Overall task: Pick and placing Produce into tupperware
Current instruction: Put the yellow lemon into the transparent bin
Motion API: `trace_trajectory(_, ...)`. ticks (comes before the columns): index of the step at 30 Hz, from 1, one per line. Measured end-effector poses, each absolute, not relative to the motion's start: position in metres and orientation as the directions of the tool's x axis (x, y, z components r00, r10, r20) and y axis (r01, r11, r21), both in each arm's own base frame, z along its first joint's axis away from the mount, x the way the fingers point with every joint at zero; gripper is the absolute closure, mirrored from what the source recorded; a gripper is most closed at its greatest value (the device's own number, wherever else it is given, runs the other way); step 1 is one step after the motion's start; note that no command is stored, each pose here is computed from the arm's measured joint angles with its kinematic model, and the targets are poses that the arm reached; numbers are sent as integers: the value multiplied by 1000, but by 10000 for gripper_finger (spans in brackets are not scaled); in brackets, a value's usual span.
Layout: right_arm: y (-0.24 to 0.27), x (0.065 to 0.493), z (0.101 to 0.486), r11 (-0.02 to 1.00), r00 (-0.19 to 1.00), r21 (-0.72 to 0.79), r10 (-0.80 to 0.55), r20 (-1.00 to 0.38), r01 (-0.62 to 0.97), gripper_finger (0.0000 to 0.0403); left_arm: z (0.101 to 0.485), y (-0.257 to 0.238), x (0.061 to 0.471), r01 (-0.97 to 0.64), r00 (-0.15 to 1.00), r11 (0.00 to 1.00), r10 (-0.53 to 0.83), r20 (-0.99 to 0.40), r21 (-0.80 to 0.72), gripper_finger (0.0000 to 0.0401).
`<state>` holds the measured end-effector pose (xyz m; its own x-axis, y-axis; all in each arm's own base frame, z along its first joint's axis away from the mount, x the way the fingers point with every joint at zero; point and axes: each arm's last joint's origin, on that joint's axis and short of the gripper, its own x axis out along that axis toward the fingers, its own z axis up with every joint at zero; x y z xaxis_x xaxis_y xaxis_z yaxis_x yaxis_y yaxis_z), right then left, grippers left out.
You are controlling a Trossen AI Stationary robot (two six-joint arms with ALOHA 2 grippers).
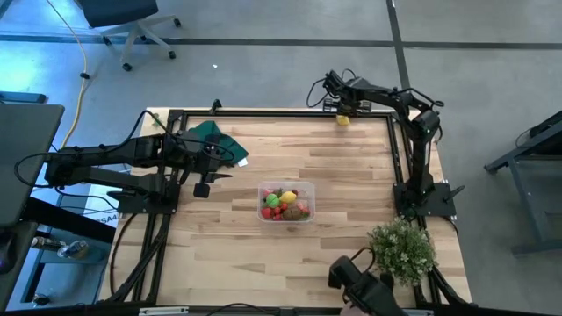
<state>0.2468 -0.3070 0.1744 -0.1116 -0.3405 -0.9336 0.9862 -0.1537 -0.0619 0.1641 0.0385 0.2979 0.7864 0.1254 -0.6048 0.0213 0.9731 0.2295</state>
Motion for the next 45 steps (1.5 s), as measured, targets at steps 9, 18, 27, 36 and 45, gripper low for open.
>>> trace_trajectory(9,-299,246,162,-149,-90,-48,-286,-954,988,403,298,38,164,22,786,973,125,-605,229,279)
trace_trajectory(18,-275,272,160,-82,-22,0,-265,-964,997,403,298,39,164,21,786,973,125,-605,229,279)
trace_trajectory(27,-241,301,160,-23,7,14,-250,-968,1000,403,298,39,164,21,786,973,126,-605,230,279)
trace_trajectory(36,-206,326,159,32,50,44,-211,-976,999,403,298,39,164,21,787,973,126,-605,230,279)
trace_trajectory(45,-198,336,165,55,85,75,-220,-972,996,403,298,38,164,21,787,973,125,-605,229,279)
